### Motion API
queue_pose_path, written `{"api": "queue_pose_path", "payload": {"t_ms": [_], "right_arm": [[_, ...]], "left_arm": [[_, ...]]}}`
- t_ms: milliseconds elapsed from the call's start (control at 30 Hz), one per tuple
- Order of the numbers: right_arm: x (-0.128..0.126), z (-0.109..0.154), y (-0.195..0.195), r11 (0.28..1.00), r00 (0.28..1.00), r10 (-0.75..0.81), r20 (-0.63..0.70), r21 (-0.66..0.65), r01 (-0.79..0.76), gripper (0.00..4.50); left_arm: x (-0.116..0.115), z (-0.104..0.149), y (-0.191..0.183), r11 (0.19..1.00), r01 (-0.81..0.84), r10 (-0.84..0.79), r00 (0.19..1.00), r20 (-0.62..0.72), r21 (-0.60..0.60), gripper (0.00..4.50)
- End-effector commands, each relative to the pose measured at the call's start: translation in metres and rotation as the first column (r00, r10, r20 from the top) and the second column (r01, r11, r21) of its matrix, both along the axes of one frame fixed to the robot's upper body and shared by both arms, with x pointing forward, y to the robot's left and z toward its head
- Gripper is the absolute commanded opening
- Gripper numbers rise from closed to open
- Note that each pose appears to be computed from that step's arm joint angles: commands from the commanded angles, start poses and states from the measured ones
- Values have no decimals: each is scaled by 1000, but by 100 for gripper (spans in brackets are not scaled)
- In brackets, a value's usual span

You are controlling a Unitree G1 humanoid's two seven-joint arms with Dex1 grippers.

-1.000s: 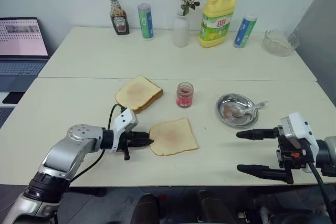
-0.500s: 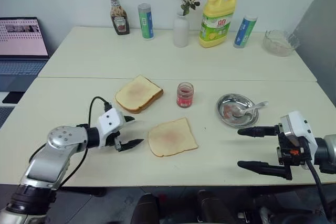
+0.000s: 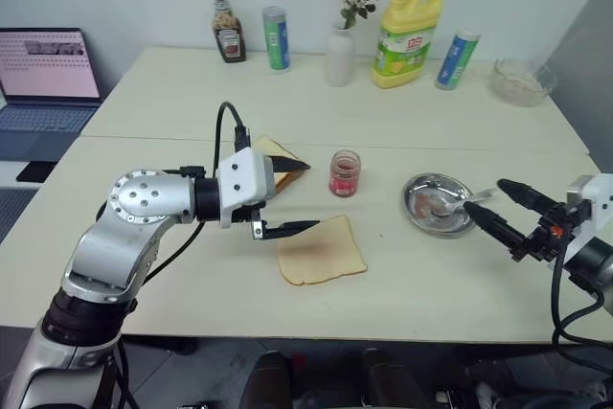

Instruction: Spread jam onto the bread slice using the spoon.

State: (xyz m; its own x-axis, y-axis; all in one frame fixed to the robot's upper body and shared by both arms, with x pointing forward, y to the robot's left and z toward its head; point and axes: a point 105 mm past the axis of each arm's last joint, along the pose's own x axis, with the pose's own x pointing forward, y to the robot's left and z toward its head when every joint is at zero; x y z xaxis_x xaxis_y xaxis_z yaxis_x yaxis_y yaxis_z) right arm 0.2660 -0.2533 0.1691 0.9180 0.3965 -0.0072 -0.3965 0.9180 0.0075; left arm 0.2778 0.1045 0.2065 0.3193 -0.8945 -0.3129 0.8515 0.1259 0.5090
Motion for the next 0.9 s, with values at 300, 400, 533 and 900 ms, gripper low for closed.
{"api": "queue_pose_path", "payload": {"t_ms": [300, 400, 533, 900], "right_arm": [[44, -40, -44, 892, 952, -252, -174, 339, 298, 450], [59, -48, -45, 866, 949, -226, -218, 400, 298, 450], [71, -54, -49, 852, 949, -208, -239, 433, 295, 450], [93, -54, -42, 818, 960, -129, -249, 521, 245, 450]], "left_arm": [[-9, 9, -29, 988, 153, -153, 988, -20, 3, 447], [-13, 4, -32, 986, 166, -165, 986, -29, 25, 447], [-19, 2, -38, 985, 174, -173, 983, -65, 6, 447], [-19, -3, -37, 989, 148, -147, 986, -76, 9, 447]]}}
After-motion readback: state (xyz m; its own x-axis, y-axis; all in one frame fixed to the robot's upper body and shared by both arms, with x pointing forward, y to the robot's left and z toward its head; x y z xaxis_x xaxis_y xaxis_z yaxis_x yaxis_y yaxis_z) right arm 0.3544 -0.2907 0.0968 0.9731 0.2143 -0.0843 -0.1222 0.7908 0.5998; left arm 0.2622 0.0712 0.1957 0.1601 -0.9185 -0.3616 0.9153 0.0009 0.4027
